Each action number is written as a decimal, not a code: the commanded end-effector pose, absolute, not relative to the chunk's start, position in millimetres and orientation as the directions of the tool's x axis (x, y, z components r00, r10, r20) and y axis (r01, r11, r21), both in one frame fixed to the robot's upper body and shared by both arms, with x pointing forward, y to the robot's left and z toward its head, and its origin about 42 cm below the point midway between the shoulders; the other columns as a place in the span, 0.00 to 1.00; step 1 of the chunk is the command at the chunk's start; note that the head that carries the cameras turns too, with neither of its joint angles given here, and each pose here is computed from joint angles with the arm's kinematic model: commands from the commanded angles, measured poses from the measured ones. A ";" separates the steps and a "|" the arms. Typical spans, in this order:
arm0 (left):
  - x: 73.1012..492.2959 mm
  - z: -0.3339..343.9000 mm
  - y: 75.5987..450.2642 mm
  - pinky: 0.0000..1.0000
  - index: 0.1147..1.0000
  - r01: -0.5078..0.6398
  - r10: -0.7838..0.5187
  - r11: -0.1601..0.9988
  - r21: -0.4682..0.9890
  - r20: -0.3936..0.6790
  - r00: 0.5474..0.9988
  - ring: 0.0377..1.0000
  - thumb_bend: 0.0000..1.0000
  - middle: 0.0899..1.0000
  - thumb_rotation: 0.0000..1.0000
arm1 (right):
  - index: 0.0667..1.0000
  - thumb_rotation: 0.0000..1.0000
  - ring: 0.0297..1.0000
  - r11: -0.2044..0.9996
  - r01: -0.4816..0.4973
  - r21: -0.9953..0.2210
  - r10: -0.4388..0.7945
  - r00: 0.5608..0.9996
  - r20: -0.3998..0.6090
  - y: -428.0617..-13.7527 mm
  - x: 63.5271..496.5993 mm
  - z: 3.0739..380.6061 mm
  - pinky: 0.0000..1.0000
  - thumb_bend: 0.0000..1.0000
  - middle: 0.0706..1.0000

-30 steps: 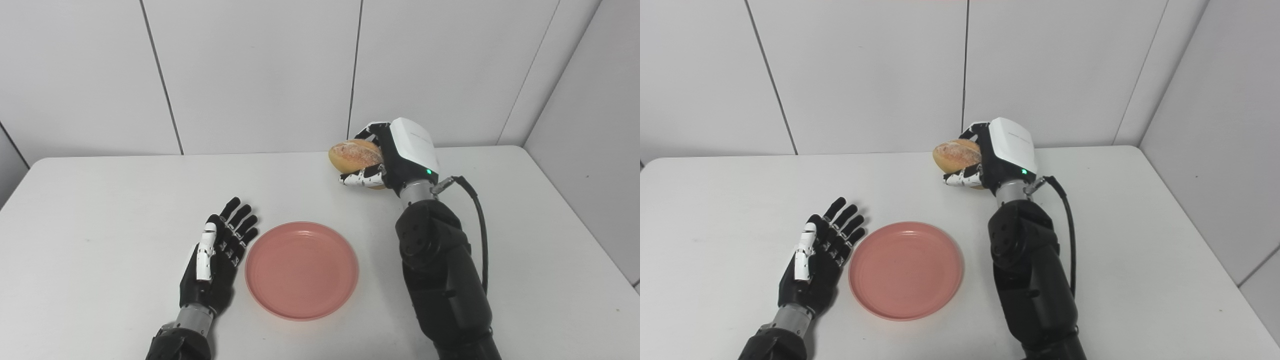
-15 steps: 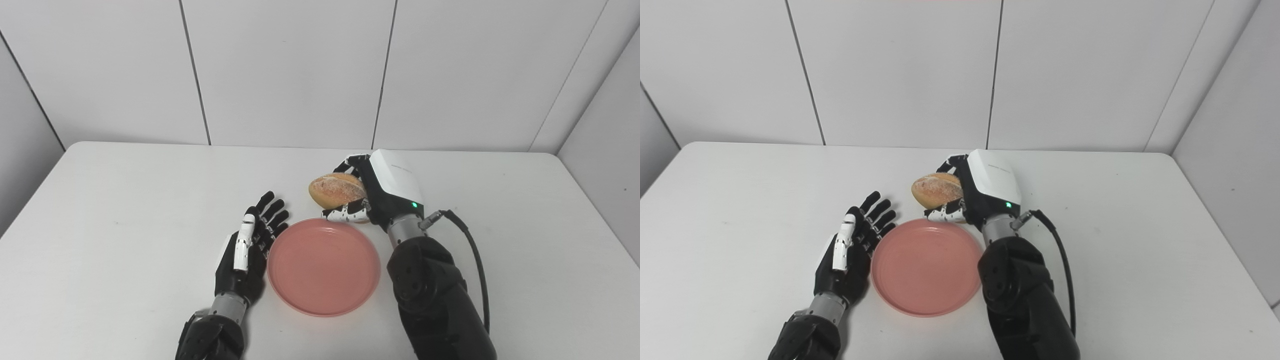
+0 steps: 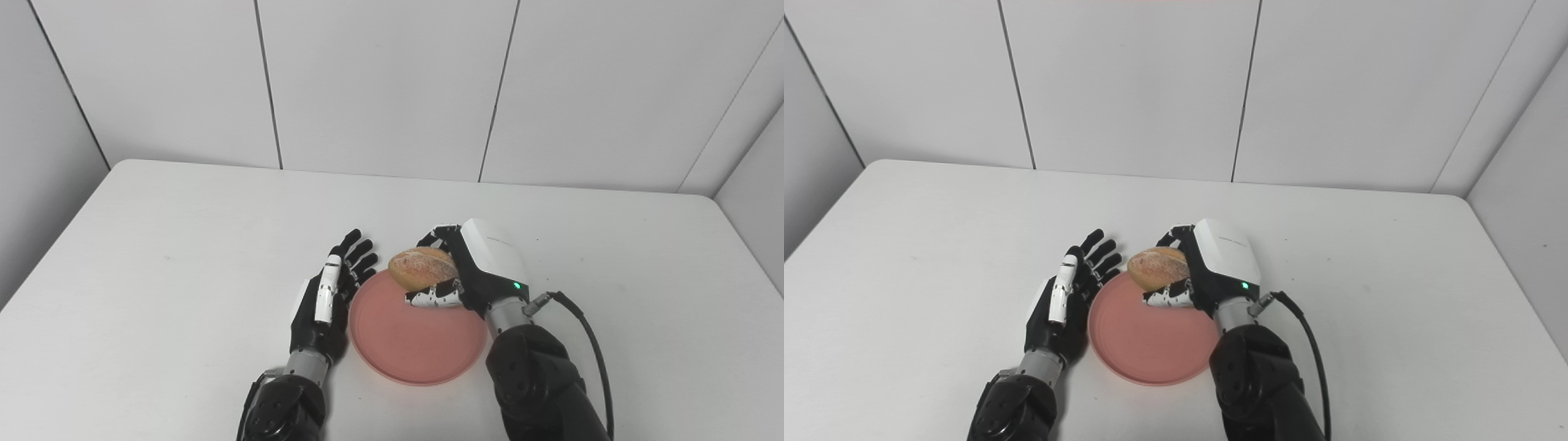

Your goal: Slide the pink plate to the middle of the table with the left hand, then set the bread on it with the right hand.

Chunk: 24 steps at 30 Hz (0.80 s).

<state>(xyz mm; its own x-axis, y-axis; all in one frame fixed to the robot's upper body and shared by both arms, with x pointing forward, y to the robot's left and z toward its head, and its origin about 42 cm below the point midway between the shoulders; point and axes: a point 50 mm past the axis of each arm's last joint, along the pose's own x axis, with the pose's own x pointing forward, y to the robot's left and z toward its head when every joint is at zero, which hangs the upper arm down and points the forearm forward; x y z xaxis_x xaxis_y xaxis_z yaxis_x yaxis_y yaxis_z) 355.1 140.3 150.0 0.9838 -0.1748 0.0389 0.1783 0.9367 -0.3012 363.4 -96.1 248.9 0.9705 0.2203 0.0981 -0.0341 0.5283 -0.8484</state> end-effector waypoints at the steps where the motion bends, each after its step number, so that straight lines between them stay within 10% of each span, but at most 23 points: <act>1: 350.4 148.6 134.5 0.89 0.86 0.170 -0.167 0.941 -0.293 0.037 0.985 0.87 0.37 0.88 1.00 | 0.49 0.00 0.29 0.528 0.012 -0.849 0.238 0.958 0.162 -92.0 359.4 262.6 0.22 0.52 0.36; 24: 344.0 153.9 130.4 0.90 0.87 0.156 -0.137 0.969 -0.190 0.111 0.984 0.89 0.39 0.90 1.00 | 0.45 0.00 0.22 0.463 -0.090 -0.882 0.305 0.950 0.064 -80.4 348.4 227.3 0.16 0.53 0.43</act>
